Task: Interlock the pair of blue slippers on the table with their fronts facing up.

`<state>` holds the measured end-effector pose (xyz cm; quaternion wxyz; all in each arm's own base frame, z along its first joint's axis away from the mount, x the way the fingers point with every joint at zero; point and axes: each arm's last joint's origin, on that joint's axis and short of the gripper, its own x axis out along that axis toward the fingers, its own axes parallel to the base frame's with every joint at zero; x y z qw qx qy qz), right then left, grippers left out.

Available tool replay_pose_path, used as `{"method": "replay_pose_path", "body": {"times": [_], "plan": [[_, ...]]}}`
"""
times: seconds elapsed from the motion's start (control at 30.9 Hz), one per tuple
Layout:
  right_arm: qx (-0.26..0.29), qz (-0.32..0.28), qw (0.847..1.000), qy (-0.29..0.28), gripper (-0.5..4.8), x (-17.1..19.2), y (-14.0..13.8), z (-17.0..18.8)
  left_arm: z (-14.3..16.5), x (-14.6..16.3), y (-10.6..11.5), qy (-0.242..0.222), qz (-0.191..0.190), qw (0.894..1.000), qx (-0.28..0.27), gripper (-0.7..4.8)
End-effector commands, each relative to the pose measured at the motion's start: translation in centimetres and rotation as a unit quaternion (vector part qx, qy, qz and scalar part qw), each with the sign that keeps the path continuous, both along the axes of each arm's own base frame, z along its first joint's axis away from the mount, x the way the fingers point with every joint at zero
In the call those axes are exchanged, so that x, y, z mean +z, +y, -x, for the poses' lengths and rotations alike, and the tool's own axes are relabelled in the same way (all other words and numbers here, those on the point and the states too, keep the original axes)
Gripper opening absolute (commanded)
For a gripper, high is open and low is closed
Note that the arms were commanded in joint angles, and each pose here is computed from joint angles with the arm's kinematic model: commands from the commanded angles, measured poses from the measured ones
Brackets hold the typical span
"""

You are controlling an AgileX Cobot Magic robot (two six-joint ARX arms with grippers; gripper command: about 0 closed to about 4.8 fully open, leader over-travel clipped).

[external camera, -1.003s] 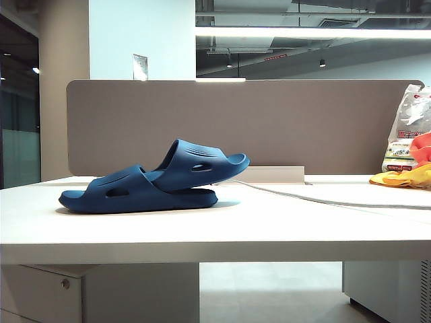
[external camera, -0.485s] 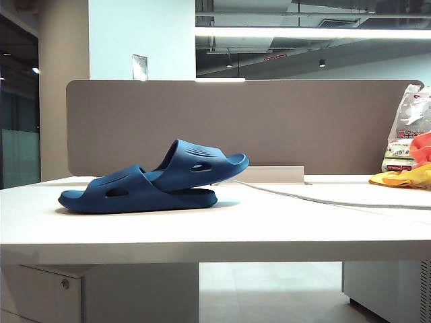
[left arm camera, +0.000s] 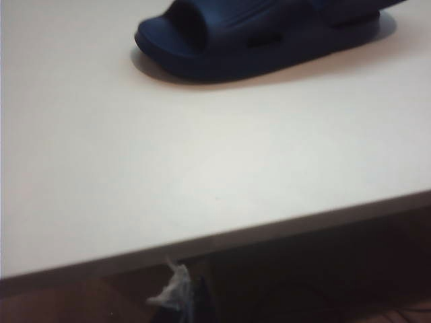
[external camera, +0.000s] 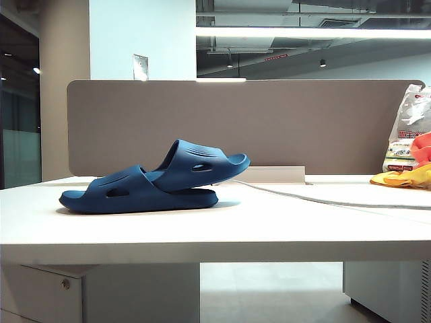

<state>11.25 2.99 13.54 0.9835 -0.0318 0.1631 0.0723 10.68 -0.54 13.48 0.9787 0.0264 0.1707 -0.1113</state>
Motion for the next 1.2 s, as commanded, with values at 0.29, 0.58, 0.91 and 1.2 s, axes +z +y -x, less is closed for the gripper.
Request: {"method": "replay_pose_path", "body": {"times": [0.29, 0.58, 0.91, 1.2], "plan": [[-0.033, -0.035, 0.999, -0.012, -0.05, 0.3, -1.2, -0.4, 0.0, 0.0, -0.1, 0.001, 0.005, 1.0, -0.017, -0.06], [-0.055, -0.036, 0.998, -0.013, -0.04, 0.3, -1.7, -0.4, 0.0, 0.0, -0.1, 0.007, 0.029, 1.0, -0.006, -0.05], [-0.055, -0.035, 0.998, -0.01, -0.04, 0.2, -1.7, -0.4, 0.0, 0.0, -0.1, 0.007, 0.028, 1.0, -0.006, -0.05], [-0.056, -0.036, 0.998, -0.014, -0.04, 0.3, -1.7, -0.3, 0.0, 0.0, -0.1, 0.006, 0.028, 1.0, -0.006, -0.05]]}}
